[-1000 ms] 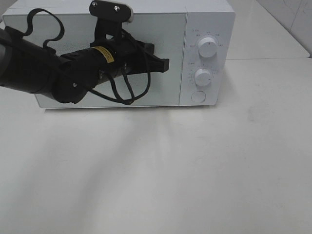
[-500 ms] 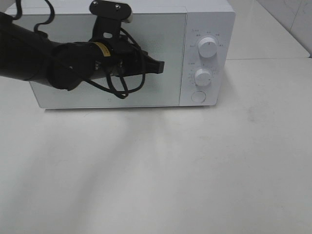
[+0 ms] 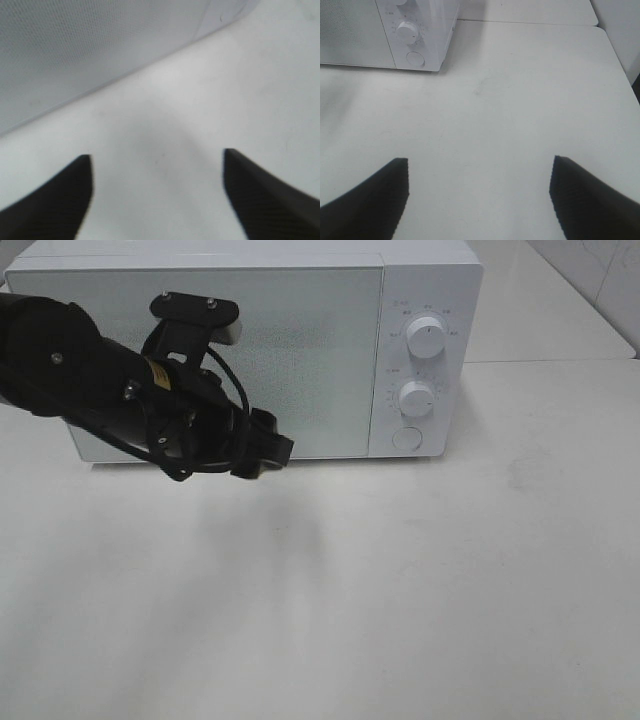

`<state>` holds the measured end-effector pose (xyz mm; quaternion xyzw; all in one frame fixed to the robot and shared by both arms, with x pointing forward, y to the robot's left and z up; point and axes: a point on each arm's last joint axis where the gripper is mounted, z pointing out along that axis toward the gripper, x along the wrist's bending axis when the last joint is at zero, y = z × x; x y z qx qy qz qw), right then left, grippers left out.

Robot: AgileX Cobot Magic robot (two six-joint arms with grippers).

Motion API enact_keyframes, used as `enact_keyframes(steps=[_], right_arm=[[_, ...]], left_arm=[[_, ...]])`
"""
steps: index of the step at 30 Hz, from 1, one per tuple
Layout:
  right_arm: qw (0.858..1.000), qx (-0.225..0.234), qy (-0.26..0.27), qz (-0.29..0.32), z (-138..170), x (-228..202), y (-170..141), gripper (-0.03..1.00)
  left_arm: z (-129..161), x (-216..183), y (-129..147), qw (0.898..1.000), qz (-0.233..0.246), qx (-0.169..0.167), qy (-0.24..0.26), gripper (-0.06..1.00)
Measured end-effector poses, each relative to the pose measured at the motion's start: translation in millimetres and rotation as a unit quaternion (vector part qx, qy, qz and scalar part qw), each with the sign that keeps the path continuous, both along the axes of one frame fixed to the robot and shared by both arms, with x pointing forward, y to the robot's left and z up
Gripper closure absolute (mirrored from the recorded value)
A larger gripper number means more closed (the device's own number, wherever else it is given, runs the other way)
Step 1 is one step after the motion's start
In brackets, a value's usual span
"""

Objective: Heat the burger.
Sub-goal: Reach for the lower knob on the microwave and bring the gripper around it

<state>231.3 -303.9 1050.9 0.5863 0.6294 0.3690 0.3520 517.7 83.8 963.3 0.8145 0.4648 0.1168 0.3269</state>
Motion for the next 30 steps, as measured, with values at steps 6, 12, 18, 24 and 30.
enact_keyframes(steps=[6,12,18,24,30], right_arm=[[1.0,0.0,0.0,0.0,0.0,0.0,0.0,0.21],[1.0,0.0,0.0,0.0,0.0,0.0,0.0,0.21],[1.0,0.0,0.0,0.0,0.0,0.0,0.0,0.21],[1.0,0.0,0.0,0.0,0.0,0.0,0.0,0.21],[1.0,0.0,0.0,0.0,0.0,0.0,0.0,0.21]], left_arm=[[0.0,-20.7,11.2,0.993,-0.023,0.063,0.097,-0.03],[9.6,-40.0,23.6,0.979,-0.04,0.111,0.167,-0.04],[30.3,-48.8,46.8,0.971,-0.021,0.123,0.205,-0.04],[60.0,-43.2,102.4,0.969,0.057,0.106,0.217,-0.04],[84.4,-49.3,150.9,0.966,0.112,0.095,0.213,-0.04]])
